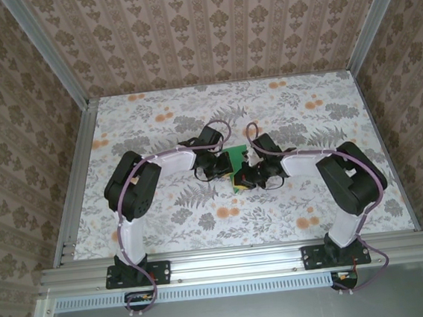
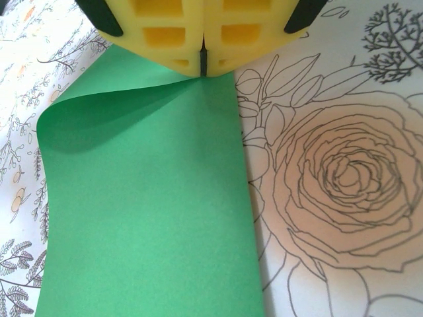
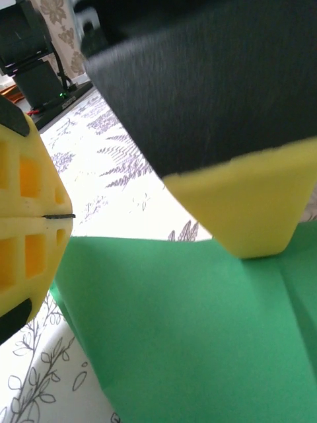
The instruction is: Fold a paper plane with a square sheet of paper (pick it up from the middle)
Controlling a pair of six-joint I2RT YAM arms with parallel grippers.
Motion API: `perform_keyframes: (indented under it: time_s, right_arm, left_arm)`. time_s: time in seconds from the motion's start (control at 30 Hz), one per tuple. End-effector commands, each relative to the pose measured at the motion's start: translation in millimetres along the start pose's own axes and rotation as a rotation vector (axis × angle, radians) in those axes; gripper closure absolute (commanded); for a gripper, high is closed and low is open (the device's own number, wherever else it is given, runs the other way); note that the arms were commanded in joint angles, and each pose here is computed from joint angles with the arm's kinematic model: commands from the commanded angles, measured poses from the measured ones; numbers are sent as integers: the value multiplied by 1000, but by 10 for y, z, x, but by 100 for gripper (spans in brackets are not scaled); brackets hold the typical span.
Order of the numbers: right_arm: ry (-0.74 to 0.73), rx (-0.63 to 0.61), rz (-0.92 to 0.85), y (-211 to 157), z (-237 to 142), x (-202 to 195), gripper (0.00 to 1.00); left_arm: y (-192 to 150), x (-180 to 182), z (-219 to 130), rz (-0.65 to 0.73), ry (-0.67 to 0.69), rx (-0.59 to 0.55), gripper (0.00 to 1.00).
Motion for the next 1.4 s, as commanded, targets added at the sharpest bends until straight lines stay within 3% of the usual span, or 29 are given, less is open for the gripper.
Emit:
perform_keyframes:
  time_s: [0.0, 0.6, 0.9, 1.1, 1.2, 1.37]
  right_arm:
    - [-2, 48, 21, -70, 95, -85, 94]
    - [-83, 109, 47, -209, 146, -269, 94]
    - [-236, 161, 33, -374, 181, -500, 95]
    - [-75, 7, -65, -110, -42, -53, 95]
    - [-78, -46, -97, 8, -115, 41, 95]
    - [-126, -30, -85, 81, 2, -64, 95]
  left_arm:
    - [-89, 242, 152, -55, 134, 41, 98]
    - [-86, 265, 156, -57, 153, 39, 98]
    - [-87, 274, 161, -61, 159, 37, 98]
    - [-87, 271, 149, -58, 161, 36, 98]
    - [-83, 264, 145, -57, 158, 33, 98]
    - [-87, 247, 149, -51, 153, 36, 98]
Point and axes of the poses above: each hand's point on the last joint's axis, 136 mm out from that joint toward the fingers, its own z axis out along the fingers, its own x axis along the line the jaws close on, y = z × x, the point moved 9 cm from there along -z, back along the fingers, and after that the axes turned 9 degrees about -z, right-handed, at the moved point
